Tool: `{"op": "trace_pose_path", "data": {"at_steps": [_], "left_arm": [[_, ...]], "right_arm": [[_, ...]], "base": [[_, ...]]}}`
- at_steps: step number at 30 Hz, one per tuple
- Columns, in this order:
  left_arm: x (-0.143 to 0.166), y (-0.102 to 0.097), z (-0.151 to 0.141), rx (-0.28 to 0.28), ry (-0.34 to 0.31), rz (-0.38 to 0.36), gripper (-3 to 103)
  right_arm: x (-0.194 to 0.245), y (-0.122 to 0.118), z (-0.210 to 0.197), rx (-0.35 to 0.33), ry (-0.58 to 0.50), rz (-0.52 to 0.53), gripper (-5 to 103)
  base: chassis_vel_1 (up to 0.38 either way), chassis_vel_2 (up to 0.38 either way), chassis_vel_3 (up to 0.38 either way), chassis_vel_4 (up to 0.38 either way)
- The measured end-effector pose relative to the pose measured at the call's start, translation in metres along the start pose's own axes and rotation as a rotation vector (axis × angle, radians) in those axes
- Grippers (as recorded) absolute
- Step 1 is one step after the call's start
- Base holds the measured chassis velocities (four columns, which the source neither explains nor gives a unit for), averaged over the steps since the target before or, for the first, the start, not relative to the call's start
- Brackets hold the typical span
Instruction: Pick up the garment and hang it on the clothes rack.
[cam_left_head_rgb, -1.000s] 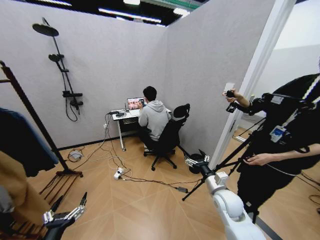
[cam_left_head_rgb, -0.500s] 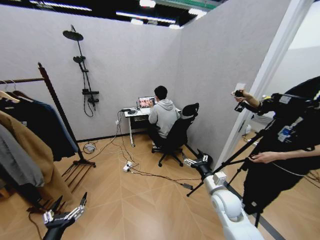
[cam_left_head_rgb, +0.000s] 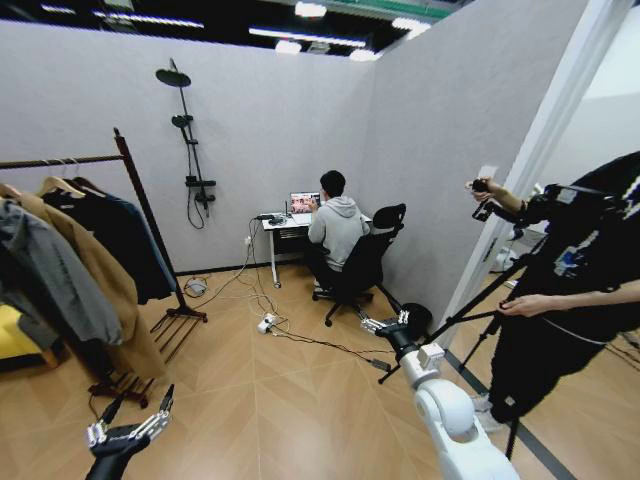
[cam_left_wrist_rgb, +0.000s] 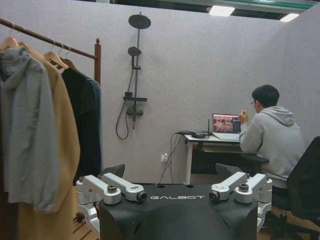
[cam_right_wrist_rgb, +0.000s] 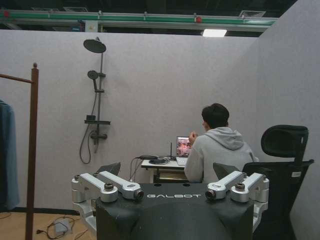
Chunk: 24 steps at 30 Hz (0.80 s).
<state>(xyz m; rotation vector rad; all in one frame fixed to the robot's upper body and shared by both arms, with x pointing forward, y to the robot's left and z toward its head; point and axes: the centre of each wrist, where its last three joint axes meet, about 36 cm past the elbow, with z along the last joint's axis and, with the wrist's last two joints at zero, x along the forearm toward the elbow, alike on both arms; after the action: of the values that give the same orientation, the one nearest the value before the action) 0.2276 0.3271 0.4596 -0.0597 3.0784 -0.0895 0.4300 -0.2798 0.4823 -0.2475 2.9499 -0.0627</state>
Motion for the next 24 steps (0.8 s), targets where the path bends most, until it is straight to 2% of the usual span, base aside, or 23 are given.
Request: {"op": "trace_pose_path", "data": {"at_steps": [6, 24], "left_arm": [[0.0000, 0.0000, 0.0000, 0.000, 0.000, 0.000, 100], [0.0000, 0.0000, 0.0000, 0.000, 0.000, 0.000, 100]], "right_arm": [[-0.0022, 0.0024, 0.0000, -0.003, -0.001, -0.007, 100], [0.0007, 0.0075, 0.0070, -0.009, 0.011, -0.011, 100]], "base": [[0.119, -0.018, -0.018, 0.119], [0.000, 0.000, 0.000, 0.000]]}}
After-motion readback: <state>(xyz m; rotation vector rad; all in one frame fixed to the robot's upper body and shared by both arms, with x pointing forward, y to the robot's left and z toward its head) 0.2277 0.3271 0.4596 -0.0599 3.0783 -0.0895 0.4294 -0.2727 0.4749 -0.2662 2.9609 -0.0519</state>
